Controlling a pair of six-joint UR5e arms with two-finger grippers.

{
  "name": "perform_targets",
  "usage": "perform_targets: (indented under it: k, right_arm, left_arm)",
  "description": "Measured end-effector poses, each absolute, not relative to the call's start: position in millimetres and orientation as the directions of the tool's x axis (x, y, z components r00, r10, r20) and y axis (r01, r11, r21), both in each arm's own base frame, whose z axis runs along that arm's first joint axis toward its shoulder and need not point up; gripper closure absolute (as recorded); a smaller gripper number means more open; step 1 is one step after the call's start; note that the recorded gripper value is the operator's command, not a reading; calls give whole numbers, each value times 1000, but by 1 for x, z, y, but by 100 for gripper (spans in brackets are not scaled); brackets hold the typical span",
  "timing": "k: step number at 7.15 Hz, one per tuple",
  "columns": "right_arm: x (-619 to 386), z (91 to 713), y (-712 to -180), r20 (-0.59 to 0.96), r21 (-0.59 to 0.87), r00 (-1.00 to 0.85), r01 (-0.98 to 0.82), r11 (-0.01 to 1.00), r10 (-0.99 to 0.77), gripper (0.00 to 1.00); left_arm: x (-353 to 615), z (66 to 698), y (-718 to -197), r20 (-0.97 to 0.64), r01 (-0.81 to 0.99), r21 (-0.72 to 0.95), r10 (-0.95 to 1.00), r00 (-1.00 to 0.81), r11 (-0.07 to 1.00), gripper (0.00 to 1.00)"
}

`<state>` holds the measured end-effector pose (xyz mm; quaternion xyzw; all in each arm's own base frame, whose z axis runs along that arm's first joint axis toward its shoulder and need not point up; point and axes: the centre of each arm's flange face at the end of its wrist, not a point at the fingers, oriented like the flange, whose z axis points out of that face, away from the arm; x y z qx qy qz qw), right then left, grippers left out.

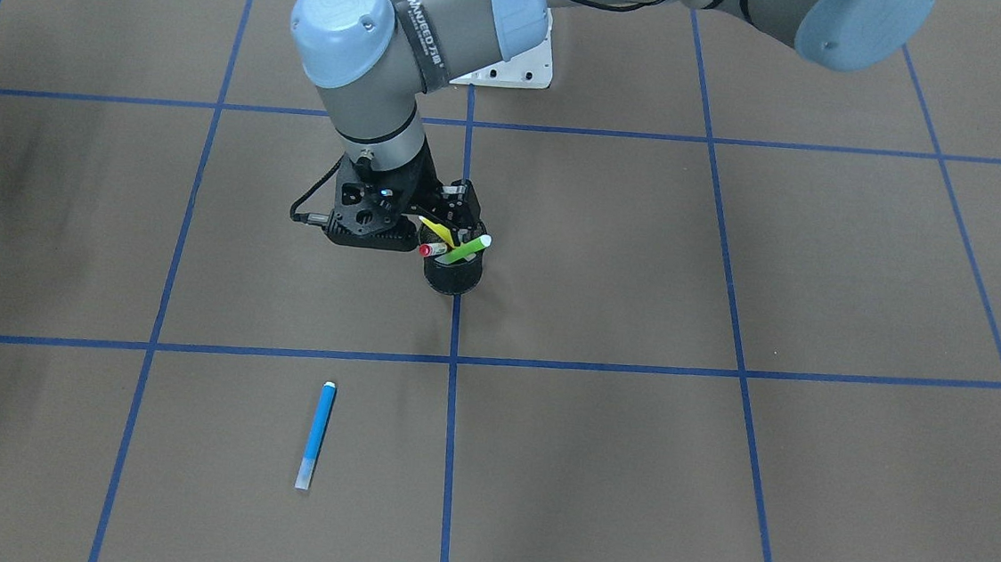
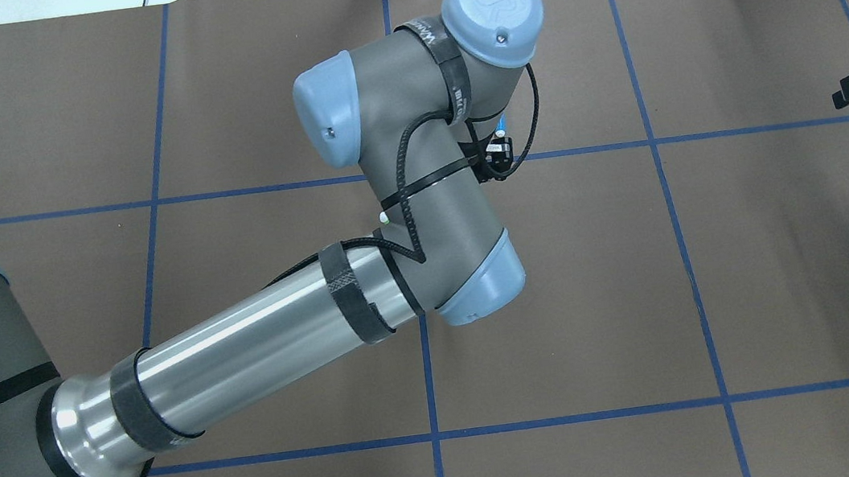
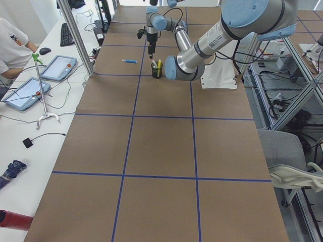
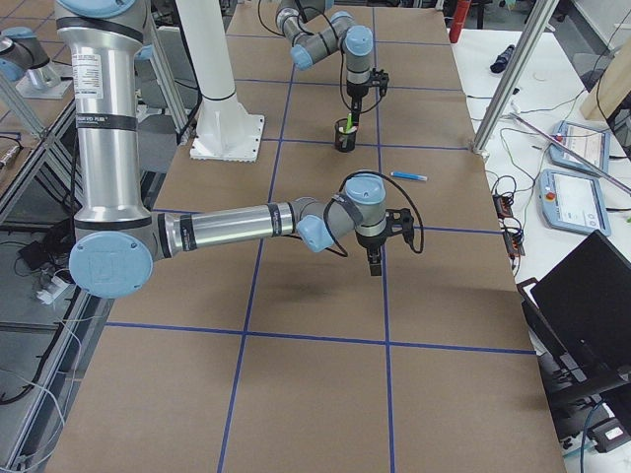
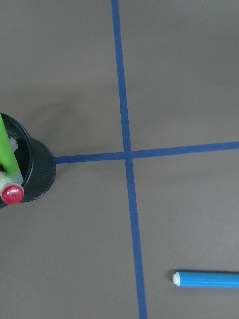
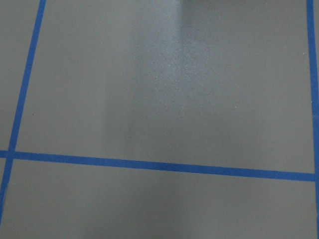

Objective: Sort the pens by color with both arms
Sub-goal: 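Lower the left gripper into the cup and grasp the red-capped marker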

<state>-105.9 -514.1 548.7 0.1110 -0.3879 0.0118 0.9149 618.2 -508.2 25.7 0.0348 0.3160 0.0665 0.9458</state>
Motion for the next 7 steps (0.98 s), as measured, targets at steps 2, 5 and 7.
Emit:
perform_targets:
  k: [2,5,7]
  right_arm:
    - [-107,551,-515,712,190,700,-107,976,-62,1]
    - [-107,551,-516,712,188,700,-107,976,-61,1]
    - [-107,551,-516,713,188,699,-107,976,-61,1]
  left_arm:
    - [626,26,-511,-593,-165,92,187,783,982,9]
    - [624,39,-527,-615,-218,30,190,765,976,10]
    - [622,45,-536,-613,-236,35,207,762,971,14]
